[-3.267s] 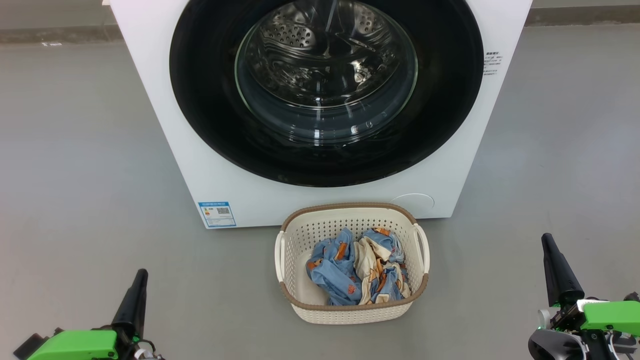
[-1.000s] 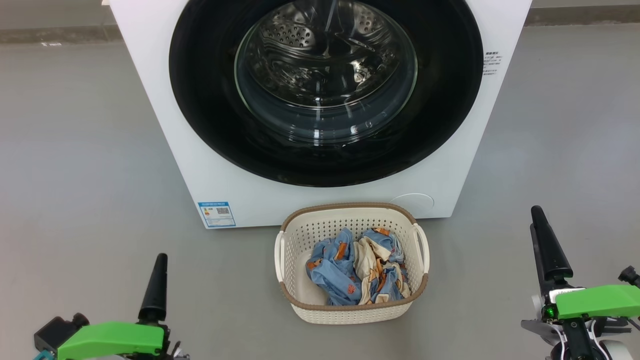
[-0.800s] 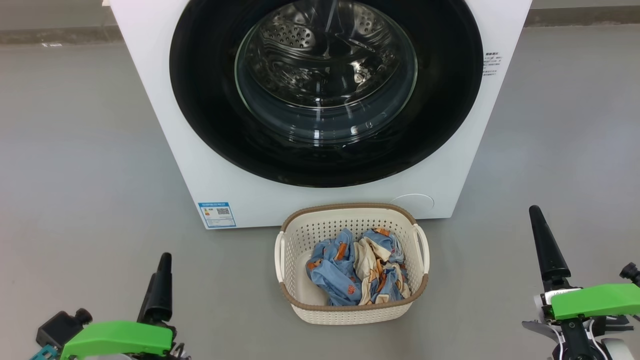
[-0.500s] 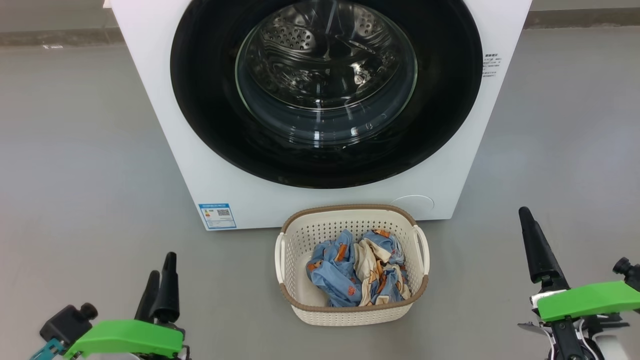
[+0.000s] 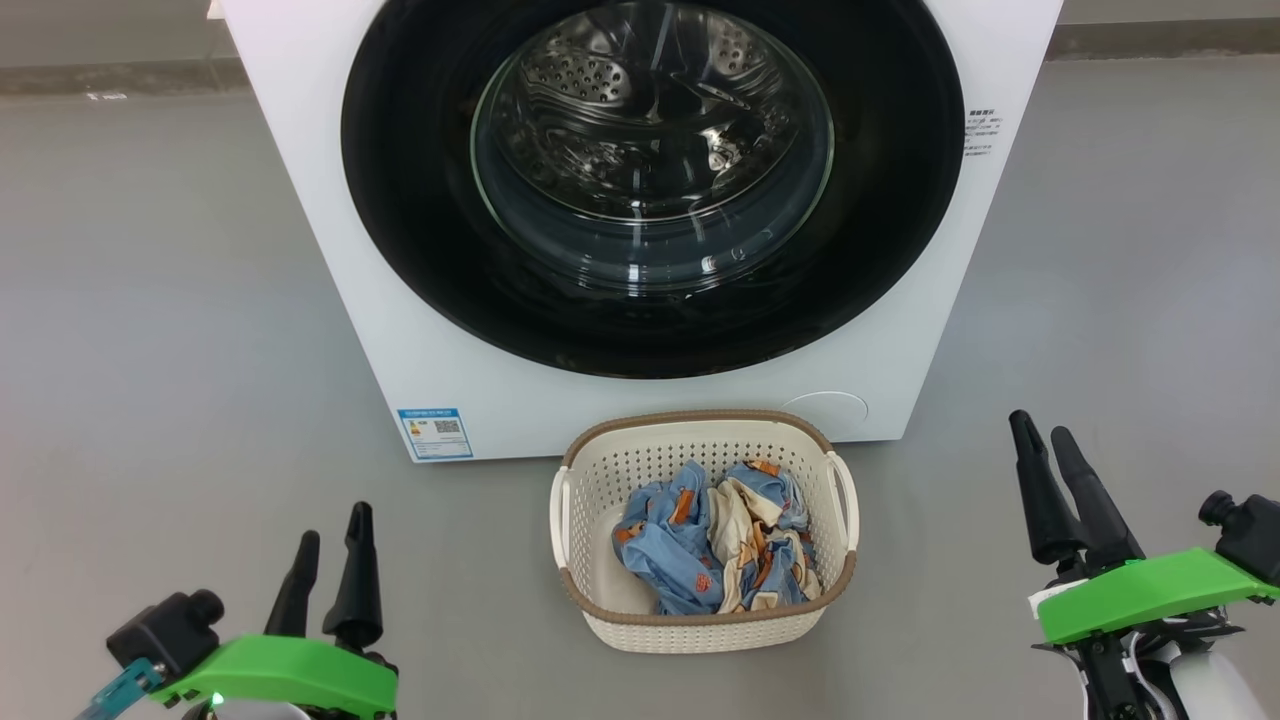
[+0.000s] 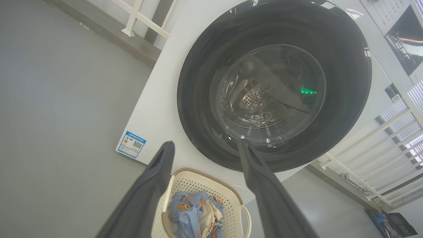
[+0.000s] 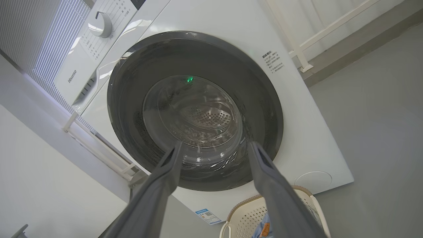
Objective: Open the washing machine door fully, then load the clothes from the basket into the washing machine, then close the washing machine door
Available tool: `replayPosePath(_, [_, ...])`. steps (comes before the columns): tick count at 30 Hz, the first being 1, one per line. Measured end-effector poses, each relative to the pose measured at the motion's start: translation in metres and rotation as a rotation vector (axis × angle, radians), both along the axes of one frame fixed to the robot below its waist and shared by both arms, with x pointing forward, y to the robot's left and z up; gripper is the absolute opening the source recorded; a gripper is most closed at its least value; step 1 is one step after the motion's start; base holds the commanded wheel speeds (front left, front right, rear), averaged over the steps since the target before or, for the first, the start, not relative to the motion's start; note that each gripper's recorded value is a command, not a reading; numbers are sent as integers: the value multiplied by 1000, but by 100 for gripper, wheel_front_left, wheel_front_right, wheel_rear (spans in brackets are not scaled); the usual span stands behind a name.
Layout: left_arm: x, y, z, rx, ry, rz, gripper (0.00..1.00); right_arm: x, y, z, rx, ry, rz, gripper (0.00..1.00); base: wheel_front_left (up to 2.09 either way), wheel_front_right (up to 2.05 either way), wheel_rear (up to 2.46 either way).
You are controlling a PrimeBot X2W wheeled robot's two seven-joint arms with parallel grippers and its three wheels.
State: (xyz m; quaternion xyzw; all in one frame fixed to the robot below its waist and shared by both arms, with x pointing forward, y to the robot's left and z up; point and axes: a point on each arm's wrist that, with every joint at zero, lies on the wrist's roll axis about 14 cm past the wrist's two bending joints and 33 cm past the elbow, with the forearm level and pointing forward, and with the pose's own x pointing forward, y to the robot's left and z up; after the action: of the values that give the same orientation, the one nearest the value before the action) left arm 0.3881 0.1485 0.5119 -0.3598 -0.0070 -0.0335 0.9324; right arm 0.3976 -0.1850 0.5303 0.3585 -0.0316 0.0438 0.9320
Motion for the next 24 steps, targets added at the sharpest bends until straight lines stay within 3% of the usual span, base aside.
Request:
replayPosePath(10, [3, -5, 5, 147, -33, -9, 100, 4, 4, -1, -171, -17, 11, 100, 0, 0, 0])
replayPosePath(24, [5, -12, 14, 296, -88, -16, 100, 8, 14, 10, -327, -80, 35, 100, 0, 0, 0])
